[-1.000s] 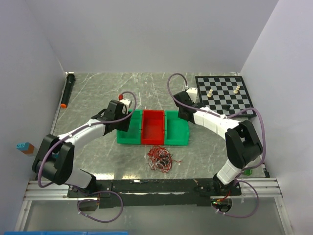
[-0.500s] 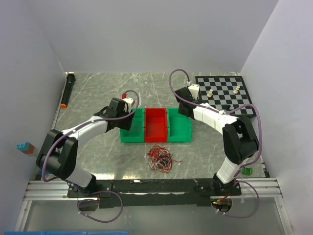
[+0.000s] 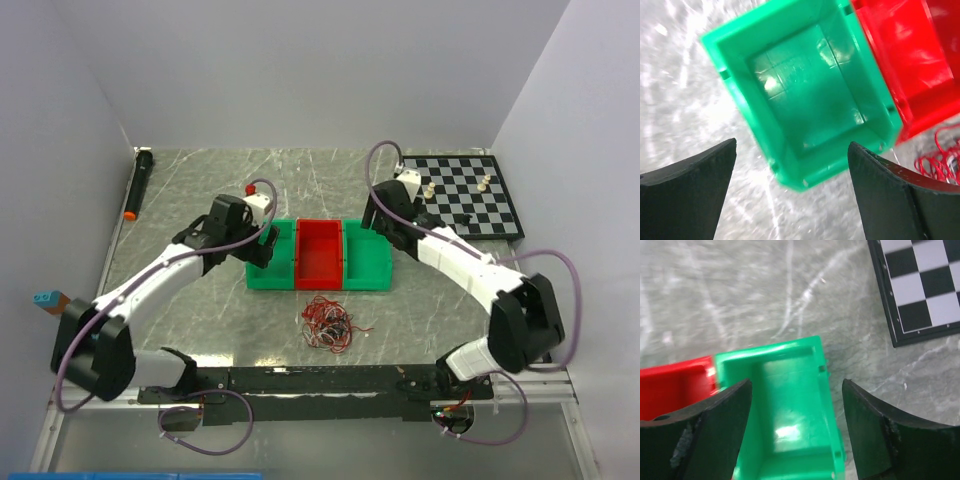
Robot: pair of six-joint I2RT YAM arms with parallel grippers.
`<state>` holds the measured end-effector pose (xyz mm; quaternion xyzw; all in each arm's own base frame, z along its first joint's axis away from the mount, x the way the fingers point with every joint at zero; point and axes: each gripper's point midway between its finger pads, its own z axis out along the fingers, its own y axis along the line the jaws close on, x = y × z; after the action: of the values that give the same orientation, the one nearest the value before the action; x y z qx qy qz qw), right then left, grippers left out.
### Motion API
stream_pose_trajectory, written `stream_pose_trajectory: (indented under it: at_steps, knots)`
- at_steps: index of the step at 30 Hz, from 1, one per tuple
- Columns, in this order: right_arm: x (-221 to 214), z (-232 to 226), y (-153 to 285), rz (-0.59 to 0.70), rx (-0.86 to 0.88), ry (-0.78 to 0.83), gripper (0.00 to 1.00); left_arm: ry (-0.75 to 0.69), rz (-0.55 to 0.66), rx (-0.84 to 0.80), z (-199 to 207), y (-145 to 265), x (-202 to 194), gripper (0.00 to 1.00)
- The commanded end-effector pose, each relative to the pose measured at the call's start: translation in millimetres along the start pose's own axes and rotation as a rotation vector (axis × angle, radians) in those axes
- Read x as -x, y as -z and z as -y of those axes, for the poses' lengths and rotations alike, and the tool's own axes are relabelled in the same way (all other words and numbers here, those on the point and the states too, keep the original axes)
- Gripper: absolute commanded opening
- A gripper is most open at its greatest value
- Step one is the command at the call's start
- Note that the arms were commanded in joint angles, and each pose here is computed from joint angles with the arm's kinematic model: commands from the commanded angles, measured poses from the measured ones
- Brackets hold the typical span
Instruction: Untangle the cables
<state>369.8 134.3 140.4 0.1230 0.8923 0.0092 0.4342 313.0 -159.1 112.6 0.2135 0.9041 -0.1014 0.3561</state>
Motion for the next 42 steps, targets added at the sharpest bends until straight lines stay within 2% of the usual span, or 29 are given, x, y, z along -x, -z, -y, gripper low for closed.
stream_pose_trajectory:
  at_steps: [1, 4, 8, 15, 21, 23, 27, 34, 42]
  knots:
    - [24, -15, 45, 0.100, 0.141, 0.013, 0.82, -0.138, 0.065, -0.016, -5, 32, 15, 0.97]
    - [4, -33, 77, 0.095, 0.318, 0.060, 0.82, -0.219, 0.066, -0.124, 9, 44, 17, 0.97]
    - [-43, -47, 108, -0.021, 0.493, 0.066, 0.81, -0.305, 0.084, -0.379, 58, 52, 25, 0.97]
    - [-117, -62, 141, -0.222, 0.740, 0.117, 0.70, -0.437, -0.008, -0.555, 129, 35, -1, 0.97]
    - [-149, -55, 136, -0.299, 0.748, 0.096, 0.56, -0.484, -0.059, -0.683, 167, 31, -27, 0.99]
    - [-154, -54, 137, -0.308, 0.763, 0.082, 0.55, -0.507, -0.083, -0.739, 179, 33, -37, 0.96]
    - [-159, -47, 135, -0.312, 0.739, 0.062, 0.53, -0.583, -0.100, -0.785, 196, 30, -46, 0.93]
    - [-167, -35, 137, -0.321, 0.719, 0.026, 0.53, -0.671, -0.060, -0.791, 210, 12, -35, 0.92]
    - [-167, -30, 140, -0.309, 0.726, -0.001, 0.51, -0.707, -0.025, -0.821, 222, 9, -28, 0.88]
